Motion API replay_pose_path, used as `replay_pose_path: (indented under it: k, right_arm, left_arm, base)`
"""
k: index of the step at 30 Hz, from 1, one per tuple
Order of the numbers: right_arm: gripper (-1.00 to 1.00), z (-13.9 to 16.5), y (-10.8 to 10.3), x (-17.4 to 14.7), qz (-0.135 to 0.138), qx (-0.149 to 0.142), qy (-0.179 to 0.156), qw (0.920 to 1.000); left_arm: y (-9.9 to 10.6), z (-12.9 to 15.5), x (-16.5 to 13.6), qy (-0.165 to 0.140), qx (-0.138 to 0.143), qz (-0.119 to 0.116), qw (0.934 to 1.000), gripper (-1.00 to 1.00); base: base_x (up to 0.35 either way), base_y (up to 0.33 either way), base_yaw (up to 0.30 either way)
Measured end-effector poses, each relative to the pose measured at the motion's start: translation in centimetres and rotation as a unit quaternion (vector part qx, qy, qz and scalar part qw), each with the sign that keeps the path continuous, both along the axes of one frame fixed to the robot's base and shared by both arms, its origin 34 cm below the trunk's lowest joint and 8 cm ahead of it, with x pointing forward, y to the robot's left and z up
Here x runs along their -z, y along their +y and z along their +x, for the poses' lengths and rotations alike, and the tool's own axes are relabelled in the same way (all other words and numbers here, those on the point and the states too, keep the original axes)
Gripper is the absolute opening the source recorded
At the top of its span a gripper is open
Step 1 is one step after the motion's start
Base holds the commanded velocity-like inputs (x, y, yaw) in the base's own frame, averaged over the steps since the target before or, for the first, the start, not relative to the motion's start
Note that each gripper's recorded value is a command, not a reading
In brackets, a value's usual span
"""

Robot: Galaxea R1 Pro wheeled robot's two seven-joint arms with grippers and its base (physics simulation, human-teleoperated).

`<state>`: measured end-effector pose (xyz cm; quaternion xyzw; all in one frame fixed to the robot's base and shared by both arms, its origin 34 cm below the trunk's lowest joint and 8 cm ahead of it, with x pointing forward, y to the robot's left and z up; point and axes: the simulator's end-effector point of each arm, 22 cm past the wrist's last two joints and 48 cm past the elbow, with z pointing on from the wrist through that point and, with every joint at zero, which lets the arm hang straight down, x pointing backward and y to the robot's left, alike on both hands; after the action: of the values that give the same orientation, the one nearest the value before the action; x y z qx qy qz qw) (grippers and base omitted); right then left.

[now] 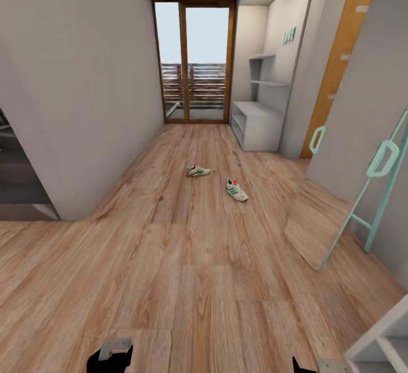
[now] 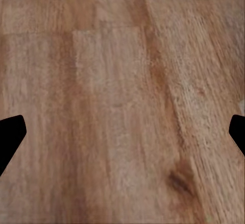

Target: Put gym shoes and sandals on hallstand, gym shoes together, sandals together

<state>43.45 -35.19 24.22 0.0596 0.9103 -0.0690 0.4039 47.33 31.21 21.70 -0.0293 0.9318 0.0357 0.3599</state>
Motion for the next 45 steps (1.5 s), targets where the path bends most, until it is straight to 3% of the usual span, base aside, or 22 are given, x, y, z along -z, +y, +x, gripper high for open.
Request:
replay_pose_path:
  k: [45]
  right_arm:
    - [1.00, -0.9, 0.0, 1.1, 0.000, 0.002, 0.016, 0.9999]
  left_arm:
    - [0.0, -0.9, 1.2, 0.015, 0.000, 0.000, 0.9999, 1.00]
  base:
    - [0.340, 0.000, 0.000]
